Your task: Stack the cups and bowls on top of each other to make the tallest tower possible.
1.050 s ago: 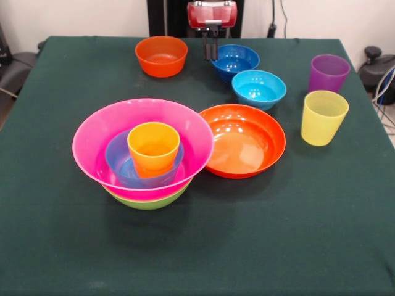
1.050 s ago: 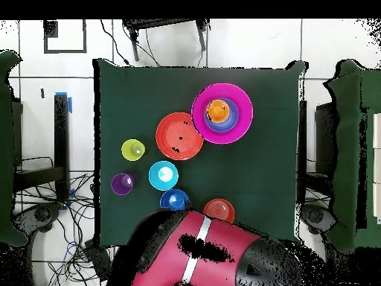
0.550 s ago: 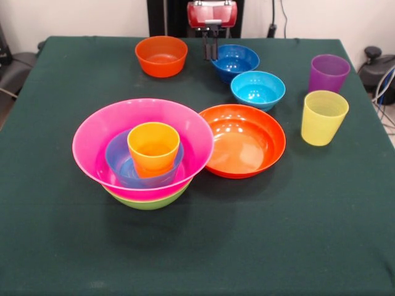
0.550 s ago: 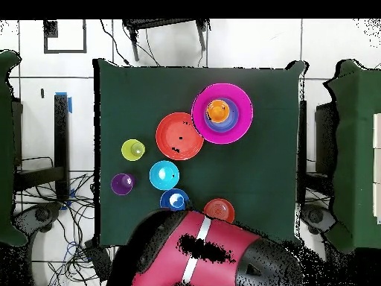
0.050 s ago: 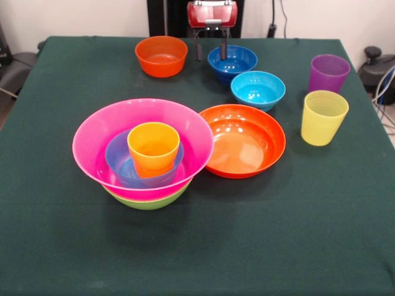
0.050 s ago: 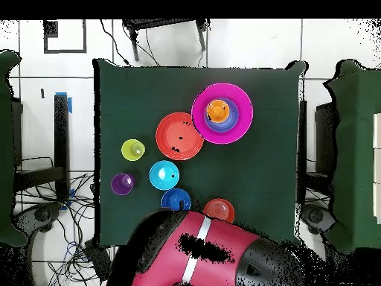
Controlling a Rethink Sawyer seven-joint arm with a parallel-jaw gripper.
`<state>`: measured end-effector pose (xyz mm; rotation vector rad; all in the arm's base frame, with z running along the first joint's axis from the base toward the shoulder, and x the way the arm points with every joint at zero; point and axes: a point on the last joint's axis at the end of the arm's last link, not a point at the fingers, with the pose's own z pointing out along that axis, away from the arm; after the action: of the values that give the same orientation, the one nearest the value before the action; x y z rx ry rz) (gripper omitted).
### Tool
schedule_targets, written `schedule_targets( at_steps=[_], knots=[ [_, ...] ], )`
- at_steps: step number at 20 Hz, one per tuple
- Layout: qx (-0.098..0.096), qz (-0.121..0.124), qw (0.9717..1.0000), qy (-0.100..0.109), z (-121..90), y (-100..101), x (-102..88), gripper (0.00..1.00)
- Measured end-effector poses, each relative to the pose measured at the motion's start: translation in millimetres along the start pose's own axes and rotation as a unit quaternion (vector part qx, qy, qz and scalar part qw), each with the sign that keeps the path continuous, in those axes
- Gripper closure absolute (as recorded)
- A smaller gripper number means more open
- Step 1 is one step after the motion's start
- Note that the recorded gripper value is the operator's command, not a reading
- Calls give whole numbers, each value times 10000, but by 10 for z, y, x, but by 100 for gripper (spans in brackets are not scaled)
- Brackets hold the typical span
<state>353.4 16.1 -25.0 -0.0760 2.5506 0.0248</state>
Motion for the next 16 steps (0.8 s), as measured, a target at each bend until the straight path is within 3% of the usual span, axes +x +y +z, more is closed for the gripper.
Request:
schedule_targets(
  at_steps=[6,16],
  knots=[
    [1,1,10000,14,1,-1,3,0],
    [19,51,9976,688,-9,-20,213,0]
  ],
)
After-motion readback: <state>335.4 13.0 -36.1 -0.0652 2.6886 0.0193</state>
